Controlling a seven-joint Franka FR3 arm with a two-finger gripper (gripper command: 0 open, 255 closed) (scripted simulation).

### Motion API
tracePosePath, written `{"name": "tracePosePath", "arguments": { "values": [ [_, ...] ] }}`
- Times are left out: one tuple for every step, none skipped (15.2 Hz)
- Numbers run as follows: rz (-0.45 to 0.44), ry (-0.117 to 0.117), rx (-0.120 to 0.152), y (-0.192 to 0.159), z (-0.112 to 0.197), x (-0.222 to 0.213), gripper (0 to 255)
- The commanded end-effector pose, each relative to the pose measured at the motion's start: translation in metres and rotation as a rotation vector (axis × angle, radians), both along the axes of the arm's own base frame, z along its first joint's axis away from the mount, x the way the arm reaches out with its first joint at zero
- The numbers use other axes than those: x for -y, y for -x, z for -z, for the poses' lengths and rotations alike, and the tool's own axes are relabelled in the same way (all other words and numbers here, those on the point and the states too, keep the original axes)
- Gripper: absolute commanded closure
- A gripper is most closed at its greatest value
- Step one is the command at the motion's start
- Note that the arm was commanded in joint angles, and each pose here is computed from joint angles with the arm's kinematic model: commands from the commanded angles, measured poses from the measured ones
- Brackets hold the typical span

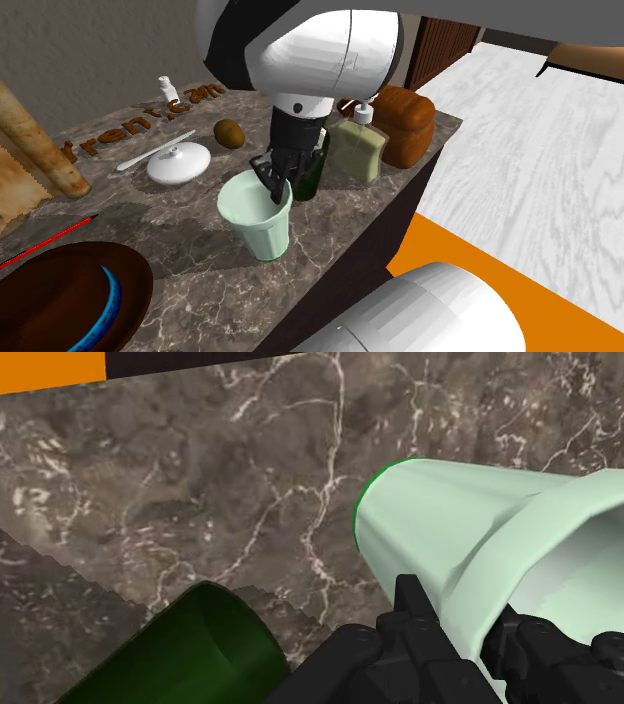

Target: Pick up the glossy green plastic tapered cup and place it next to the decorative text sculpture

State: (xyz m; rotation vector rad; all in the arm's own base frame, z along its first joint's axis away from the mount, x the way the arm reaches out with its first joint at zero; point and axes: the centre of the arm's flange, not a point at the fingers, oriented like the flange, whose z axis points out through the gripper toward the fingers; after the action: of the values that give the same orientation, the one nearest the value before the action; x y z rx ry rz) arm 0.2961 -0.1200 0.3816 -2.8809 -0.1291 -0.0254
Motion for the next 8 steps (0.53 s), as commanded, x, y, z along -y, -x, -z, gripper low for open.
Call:
{"name": "tracePosePath", "arguments": {
  "values": [
    [0.000, 0.000, 0.000, 0.000, -0.010, 0.000, 255],
    [0.000, 0.000, 0.000, 0.000, -0.016, 0.000, 255],
    [0.000, 0.000, 0.000, 0.000, -0.021, 0.000, 255],
    [0.000, 0.000, 0.000, 0.000, -0.026, 0.000, 255],
    [0.000, 0.000, 0.000, 0.000, -0.031, 0.000, 255],
    [0.000, 0.000, 0.000, 0.000, -0.037, 0.000, 255],
    [0.000, 0.000, 0.000, 0.000, -0.042, 0.000, 255],
    [0.000, 0.000, 0.000, 0.000, -0.047, 0.000, 255]
  ]
}}
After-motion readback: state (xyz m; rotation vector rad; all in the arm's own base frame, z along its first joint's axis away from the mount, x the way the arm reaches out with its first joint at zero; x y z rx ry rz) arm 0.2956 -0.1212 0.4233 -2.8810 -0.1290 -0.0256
